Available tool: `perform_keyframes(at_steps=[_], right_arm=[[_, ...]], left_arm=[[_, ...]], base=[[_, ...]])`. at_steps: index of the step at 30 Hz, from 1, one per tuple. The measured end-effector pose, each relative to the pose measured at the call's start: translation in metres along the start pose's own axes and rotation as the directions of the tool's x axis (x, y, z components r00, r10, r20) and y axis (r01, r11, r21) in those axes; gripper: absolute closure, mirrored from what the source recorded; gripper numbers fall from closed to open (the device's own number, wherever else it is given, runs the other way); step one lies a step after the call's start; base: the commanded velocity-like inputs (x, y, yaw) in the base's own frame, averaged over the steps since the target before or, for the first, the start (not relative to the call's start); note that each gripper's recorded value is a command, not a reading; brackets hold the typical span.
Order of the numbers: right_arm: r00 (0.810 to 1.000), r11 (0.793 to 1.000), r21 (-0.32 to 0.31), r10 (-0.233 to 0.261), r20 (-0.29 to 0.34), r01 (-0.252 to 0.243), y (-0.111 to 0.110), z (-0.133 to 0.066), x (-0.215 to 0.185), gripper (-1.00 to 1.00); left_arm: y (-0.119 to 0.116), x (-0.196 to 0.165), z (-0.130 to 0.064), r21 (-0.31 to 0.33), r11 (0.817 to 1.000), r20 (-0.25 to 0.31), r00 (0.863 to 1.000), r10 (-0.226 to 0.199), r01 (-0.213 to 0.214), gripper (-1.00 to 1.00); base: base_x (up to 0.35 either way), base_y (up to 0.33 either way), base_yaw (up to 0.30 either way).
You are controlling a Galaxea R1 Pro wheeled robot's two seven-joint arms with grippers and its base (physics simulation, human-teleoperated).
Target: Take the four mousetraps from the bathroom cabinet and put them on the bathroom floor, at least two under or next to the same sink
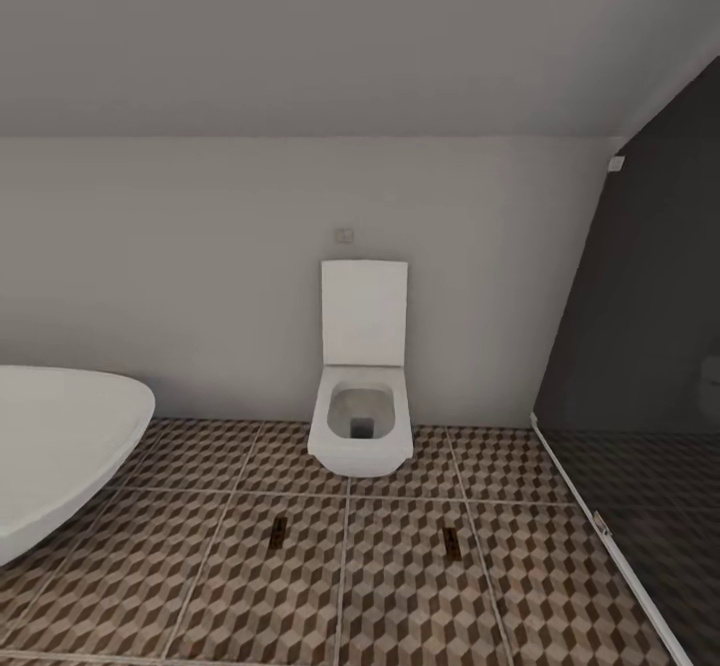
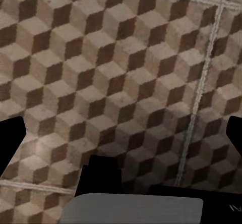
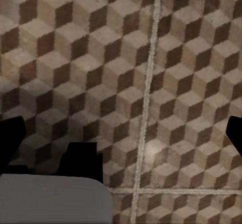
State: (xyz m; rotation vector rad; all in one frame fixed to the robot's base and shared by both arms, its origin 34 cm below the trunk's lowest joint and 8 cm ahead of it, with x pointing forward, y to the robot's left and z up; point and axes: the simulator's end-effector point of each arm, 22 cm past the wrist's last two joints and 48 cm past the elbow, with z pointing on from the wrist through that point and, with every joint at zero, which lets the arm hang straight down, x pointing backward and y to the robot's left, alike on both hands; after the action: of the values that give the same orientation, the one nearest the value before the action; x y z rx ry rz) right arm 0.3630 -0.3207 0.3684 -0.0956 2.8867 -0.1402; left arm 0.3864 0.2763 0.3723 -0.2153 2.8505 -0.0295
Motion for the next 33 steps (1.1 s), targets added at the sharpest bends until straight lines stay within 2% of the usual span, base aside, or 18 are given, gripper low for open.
perform_keyframes(at_steps=[10, 20, 33], right_arm=[[1.000, 1.000, 0.004, 0.000, -0.003, 0.000, -0.005, -0.018, -0.005, -1.00], [1.000, 1.000, 0.006, 0.001, -0.003, -0.001, -0.009, -0.036, -0.009, -1.00], [1.000, 1.000, 0.006, -0.005, -0.015, 0.005, -0.011, -0.060, 0.019, -1.00]], left_arm=[[0.011, -0.004, -0.018, -0.015, 1.000, -0.002, 1.000, -0.007, 0.007, -1.00], [0.022, 0.019, -0.037, -0.031, 1.000, -0.040, 0.999, -0.008, 0.007, -1.00], [0.026, 0.042, -0.062, -0.037, 0.999, -0.078, 0.997, -0.008, 0.006, -1.00]], base=[[0.000, 0.000, 0.000], [0.000, 0.000, 0.000], [0.000, 0.000, 0.000]])
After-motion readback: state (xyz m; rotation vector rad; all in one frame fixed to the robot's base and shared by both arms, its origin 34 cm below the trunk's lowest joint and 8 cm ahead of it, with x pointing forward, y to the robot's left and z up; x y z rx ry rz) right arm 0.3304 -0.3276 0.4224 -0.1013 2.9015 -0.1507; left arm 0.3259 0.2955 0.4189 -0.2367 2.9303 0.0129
